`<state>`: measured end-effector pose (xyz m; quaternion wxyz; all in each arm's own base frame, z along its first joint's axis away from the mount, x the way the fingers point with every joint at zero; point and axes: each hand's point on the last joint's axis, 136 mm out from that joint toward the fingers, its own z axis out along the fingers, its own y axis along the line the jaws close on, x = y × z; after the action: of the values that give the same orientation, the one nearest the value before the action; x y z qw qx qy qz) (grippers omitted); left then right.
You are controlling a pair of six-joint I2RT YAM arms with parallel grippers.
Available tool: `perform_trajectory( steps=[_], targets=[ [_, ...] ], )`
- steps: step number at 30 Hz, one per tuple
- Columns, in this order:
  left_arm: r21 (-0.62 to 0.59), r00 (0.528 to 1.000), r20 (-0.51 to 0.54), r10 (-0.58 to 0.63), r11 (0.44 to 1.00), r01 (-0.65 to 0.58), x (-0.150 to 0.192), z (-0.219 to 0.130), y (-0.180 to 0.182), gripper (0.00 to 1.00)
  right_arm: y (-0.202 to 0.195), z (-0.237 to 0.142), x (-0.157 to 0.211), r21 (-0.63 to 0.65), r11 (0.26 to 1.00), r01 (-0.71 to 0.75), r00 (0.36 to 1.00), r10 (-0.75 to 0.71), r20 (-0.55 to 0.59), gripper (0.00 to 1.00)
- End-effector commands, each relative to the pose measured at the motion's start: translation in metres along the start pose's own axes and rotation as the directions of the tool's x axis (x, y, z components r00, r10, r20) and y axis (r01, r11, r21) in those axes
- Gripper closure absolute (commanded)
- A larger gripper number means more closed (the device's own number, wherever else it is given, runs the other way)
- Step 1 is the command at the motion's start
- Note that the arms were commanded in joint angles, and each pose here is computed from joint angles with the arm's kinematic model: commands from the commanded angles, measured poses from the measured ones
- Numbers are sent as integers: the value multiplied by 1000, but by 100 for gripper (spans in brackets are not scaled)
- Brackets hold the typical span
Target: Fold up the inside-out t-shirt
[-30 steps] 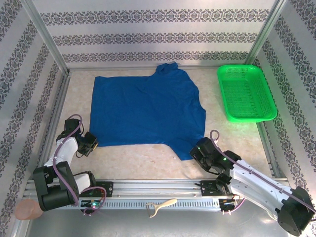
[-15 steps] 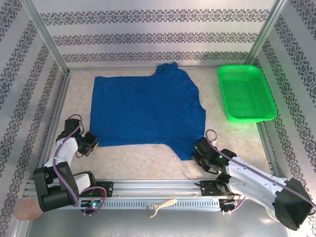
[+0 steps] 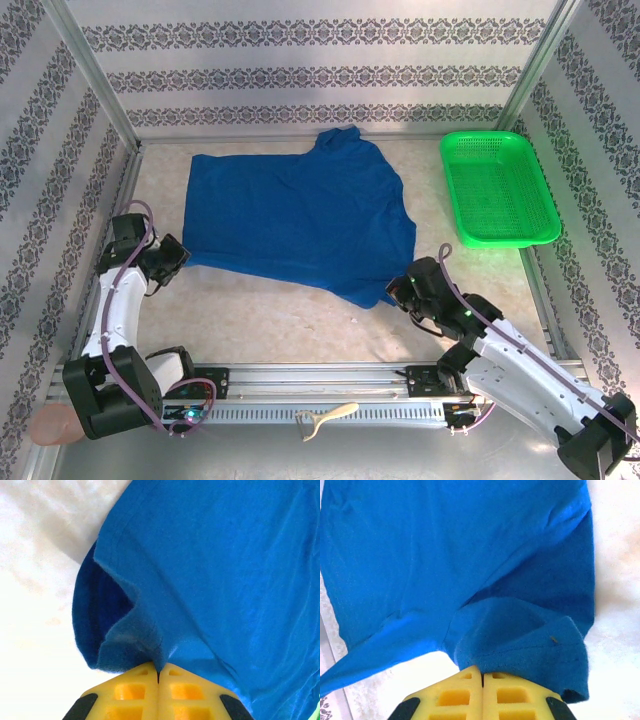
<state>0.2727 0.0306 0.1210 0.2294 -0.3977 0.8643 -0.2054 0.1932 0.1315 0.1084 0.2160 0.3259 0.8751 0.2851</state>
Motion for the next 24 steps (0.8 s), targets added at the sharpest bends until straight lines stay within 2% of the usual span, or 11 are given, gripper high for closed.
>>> perform_trajectory(
  steps=[1, 13, 24],
  targets=[
    [-36, 999, -38, 18, 999, -19, 6, -3, 7, 100, 2, -4, -3, 22, 999, 33, 999, -33, -4, 100],
    [-4, 999, 32, -8, 1000, 9, -33, -4, -17, 100, 50, -8, -39, -44, 998, 51, 999, -50, 16, 100],
    [-57, 1000, -13, -14, 998, 13, -54, 27, -14, 100, 108, 7, -85, -86, 987, 133, 991, -134, -2, 100]
  ],
)
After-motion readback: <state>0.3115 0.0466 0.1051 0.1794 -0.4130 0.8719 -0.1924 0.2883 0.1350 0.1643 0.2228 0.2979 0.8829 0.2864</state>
